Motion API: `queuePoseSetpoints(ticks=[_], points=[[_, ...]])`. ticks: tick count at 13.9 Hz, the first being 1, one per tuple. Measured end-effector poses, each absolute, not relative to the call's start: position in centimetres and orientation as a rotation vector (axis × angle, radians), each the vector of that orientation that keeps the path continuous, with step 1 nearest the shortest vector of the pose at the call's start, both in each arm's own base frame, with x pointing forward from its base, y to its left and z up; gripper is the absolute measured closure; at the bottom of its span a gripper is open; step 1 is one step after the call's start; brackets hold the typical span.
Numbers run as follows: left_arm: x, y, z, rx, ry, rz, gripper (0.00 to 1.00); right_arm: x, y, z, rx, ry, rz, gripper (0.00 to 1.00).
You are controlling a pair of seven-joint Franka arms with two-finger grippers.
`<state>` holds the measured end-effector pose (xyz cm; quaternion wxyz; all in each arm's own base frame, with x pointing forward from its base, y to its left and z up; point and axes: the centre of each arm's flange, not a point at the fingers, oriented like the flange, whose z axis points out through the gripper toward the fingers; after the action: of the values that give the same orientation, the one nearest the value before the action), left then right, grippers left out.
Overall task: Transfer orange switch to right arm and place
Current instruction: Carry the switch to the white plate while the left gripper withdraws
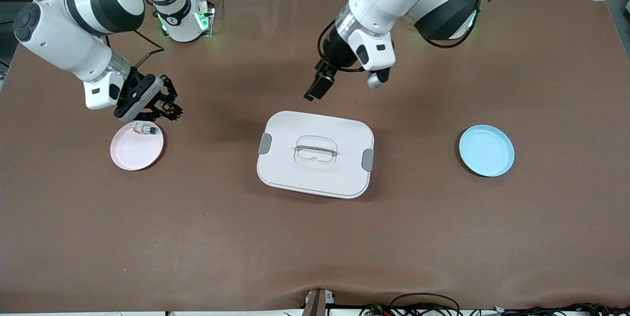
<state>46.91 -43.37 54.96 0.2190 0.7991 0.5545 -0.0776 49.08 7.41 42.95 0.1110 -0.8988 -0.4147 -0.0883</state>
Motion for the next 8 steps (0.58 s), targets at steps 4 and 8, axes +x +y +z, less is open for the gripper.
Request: queuePoseSetpoints(ticks=[4, 8], points=[[46.9, -37.5, 53.9, 2.454, 1.410, -0.102, 0.00, 49.6, 1.8, 41.9, -2.616, -1.438, -0.223, 0.67], [48.2, -30.0, 54.1, 2.767, 1.126, -0.109, 0.00, 49.9, -3.7, 38.5, -2.538, -1.632, -0.118, 0.67]])
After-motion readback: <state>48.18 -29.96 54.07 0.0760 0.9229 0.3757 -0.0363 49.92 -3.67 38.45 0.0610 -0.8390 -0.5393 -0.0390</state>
